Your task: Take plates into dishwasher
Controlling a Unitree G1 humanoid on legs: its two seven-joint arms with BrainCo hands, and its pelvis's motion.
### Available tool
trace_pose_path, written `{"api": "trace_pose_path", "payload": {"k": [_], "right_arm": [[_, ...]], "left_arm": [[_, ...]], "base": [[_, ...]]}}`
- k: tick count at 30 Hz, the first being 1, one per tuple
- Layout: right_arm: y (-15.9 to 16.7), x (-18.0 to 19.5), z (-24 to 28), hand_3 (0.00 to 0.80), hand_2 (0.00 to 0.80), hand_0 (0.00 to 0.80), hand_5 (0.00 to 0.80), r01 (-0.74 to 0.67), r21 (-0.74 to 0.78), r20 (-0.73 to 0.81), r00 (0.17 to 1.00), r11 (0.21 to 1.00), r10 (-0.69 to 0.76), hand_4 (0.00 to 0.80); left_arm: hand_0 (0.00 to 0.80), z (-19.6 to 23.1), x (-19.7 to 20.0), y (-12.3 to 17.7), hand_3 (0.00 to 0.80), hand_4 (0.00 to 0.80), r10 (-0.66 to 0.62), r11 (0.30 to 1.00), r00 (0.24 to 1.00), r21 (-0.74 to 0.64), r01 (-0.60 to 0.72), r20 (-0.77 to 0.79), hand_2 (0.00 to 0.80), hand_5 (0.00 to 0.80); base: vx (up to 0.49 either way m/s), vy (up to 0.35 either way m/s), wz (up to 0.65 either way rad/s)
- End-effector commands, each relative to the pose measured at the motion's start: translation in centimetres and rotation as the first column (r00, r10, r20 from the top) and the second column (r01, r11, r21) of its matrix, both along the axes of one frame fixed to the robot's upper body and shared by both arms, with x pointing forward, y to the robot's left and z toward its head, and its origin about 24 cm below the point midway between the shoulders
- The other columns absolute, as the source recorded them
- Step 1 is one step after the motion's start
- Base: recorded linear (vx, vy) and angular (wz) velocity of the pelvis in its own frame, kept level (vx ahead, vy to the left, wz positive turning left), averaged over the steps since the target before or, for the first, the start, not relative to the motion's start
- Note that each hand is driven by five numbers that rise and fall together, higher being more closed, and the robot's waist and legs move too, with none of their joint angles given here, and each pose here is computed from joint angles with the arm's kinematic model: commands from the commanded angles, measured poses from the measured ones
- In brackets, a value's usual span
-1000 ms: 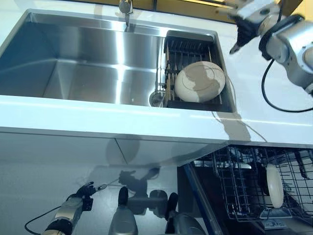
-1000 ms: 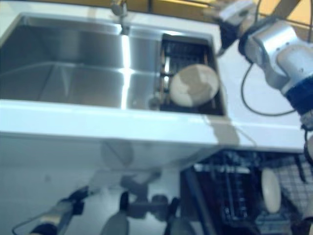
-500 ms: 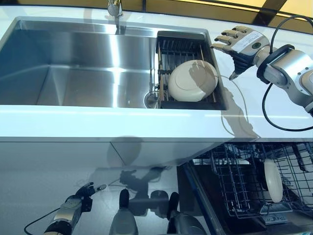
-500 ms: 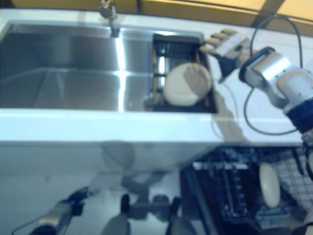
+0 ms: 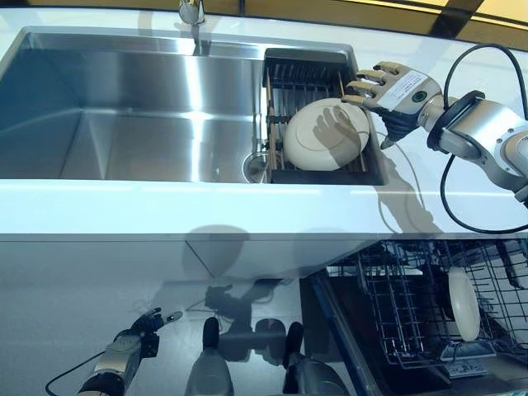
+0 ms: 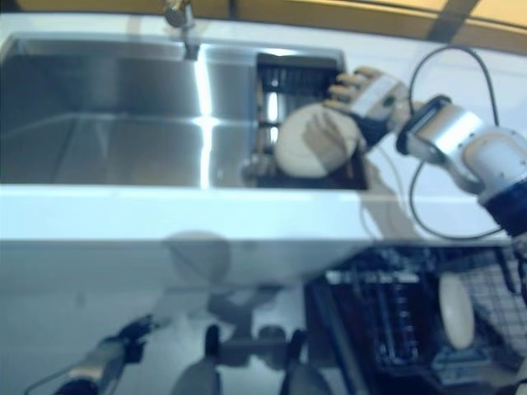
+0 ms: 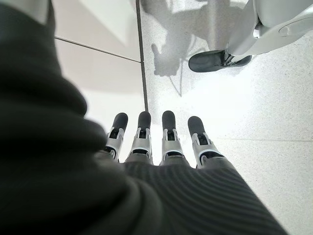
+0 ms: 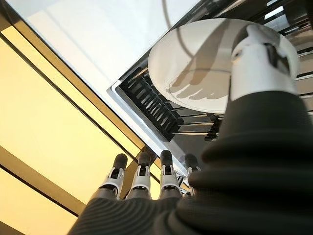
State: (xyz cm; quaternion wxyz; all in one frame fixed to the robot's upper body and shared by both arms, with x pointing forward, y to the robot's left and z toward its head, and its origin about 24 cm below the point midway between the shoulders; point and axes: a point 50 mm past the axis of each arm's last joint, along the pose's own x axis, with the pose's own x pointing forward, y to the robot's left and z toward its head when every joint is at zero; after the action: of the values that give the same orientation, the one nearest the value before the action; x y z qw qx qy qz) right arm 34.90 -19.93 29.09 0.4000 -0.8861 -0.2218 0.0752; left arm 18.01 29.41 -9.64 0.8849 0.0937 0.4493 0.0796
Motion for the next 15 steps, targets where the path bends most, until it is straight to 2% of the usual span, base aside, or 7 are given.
{"api": "trace_pose_path", "payload": {"k": [1,15], "right_arm": [[-0.7,-1.2,3.8,0.0,0.0,0.0,0.0,0.001,0.013,0.126,0.992,1.0,-0.003,0.0],[0.8,-1.0,3.4,0.0,0.0,0.0,0.0,-0.023,0.017,0.097,0.995,1.0,0.021,0.0]], "left_arm": [[0.0,1.3,1.9,0.7,0.0,0.0,-0.018,0.999,0.998,0.037,0.016,0.056,0.0,0.0],[0.0,1.8,2.7,0.5,0.0,0.0,-0.021,1.0,0.996,0.023,0.019,0.083,0.0,0.0]], "base": [[-0.031,0.005,0.0],[-0.005,0.001,0.0]]}}
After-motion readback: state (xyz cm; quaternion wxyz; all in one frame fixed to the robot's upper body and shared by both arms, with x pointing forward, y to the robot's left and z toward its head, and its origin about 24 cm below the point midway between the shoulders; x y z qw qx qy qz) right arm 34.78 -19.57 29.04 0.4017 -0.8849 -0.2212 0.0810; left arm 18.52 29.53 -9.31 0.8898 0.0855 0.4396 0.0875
